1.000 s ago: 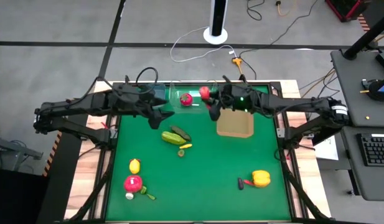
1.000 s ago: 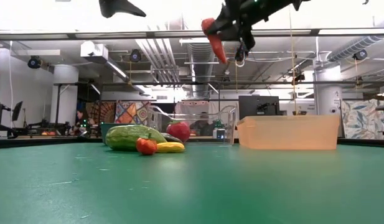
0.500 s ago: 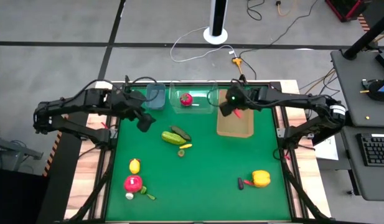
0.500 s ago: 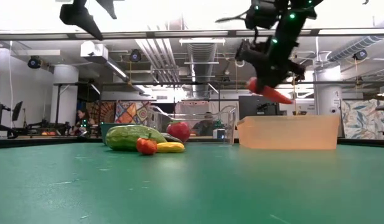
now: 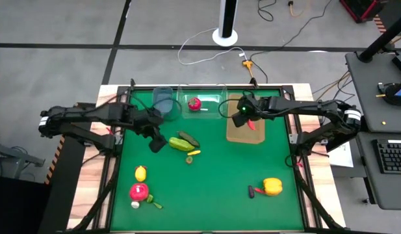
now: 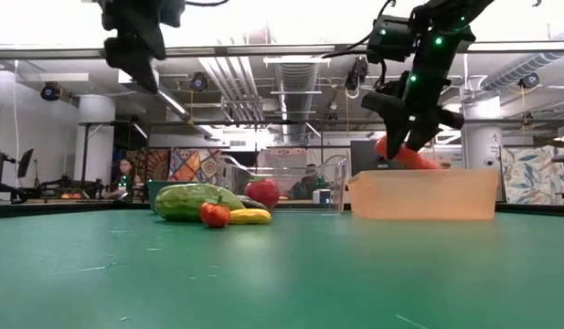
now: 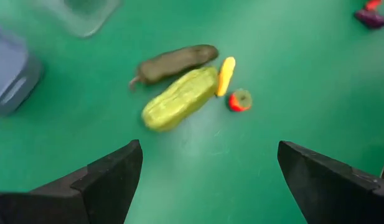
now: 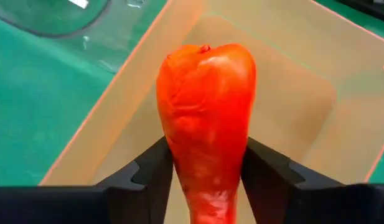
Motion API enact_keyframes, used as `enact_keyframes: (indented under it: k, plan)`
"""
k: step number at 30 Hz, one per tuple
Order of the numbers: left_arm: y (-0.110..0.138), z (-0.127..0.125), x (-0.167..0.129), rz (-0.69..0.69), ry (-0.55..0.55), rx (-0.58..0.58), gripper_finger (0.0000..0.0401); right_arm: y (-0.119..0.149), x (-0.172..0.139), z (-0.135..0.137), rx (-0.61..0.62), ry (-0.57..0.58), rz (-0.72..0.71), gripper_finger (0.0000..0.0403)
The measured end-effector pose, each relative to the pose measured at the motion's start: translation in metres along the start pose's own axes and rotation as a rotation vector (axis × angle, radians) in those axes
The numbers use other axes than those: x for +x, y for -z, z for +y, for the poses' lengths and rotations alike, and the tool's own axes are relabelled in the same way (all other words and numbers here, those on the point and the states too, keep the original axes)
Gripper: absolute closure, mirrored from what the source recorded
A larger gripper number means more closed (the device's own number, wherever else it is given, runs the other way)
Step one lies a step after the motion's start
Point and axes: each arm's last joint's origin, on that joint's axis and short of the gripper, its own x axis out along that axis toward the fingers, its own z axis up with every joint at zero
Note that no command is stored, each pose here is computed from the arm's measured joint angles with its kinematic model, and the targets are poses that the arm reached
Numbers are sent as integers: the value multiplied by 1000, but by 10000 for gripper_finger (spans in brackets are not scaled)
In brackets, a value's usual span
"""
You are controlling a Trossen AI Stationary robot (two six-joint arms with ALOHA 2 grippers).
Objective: Sort produce into baskets
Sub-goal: Put the carrot into the orange bin, then put the cucumber into the orange bin
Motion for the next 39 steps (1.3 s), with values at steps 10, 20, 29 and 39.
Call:
enact_keyframes:
  k: [10, 20, 29, 39]
  plan:
    - [-10, -15, 45, 79, -23, 290, 47, -2, -5, 0, 10, -24, -4, 188]
    - [-12, -19, 91, 220, -62, 551, 66, -2, -12, -1, 15, -60, -1, 186]
    - [-3, -13, 132, 226, -131, 615, 70, -2, -13, -1, 16, -85, 12, 181]
    - [11, -4, 163, 225, -145, 592, 70, -2, -13, 0, 16, -91, 17, 168]
